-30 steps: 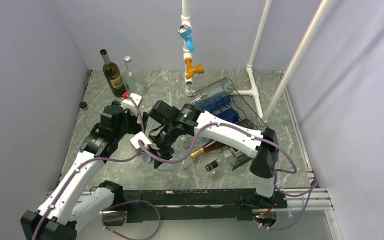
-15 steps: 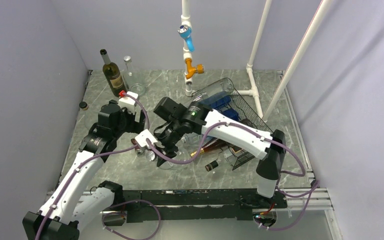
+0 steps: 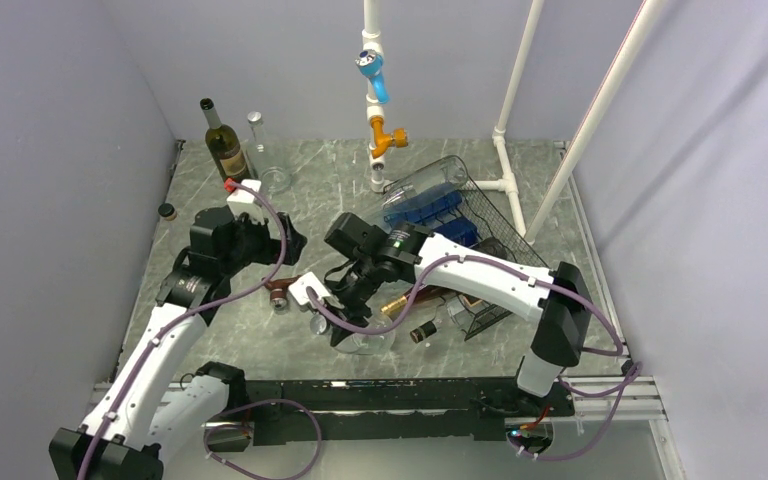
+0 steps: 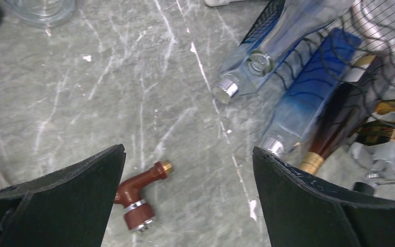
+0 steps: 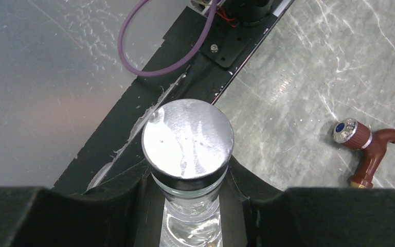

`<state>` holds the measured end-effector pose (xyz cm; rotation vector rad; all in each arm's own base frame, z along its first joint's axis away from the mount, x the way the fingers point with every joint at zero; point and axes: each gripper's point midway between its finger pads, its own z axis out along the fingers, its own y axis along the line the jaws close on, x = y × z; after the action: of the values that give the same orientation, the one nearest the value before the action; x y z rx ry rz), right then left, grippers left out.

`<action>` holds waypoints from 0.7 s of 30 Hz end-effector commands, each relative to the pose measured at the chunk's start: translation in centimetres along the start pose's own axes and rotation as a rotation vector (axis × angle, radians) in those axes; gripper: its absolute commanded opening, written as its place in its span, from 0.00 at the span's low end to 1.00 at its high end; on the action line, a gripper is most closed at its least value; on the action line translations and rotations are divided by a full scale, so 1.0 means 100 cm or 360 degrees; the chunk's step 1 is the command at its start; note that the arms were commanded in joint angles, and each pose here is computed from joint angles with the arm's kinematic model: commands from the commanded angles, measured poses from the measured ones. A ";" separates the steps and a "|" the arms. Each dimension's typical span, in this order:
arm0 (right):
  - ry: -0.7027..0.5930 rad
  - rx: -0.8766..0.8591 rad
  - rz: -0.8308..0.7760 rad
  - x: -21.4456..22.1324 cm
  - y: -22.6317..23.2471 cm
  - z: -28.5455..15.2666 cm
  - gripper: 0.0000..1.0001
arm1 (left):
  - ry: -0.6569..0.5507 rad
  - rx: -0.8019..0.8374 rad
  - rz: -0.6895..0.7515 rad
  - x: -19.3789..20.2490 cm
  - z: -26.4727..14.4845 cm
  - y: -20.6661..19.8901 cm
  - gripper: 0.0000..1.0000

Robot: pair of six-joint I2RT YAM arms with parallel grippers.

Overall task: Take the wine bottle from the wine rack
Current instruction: Pick up the wine bottle from the wine rack, then place the wine bottle at the center of the board.

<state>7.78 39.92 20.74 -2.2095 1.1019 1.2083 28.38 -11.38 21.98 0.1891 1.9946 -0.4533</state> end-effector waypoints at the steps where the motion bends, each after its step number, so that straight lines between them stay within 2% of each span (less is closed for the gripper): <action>1: -0.0315 0.0164 -0.0241 -0.062 -0.019 -0.024 0.00 | -0.0110 0.0091 -0.0234 -0.018 -0.012 -0.017 1.00; 17: -0.0491 0.0273 -0.0007 -0.053 -0.065 0.000 0.00 | -0.0315 -0.0326 -0.0318 -0.017 -0.064 0.023 1.00; 21: -0.0510 0.0297 0.0052 -0.046 -0.074 0.003 0.00 | -0.0351 -0.0364 -0.0340 -0.013 -0.073 0.028 0.99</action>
<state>11.23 45.00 20.18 -1.9016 1.2119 1.3040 24.28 -7.36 25.80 -0.1292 1.8464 -0.4125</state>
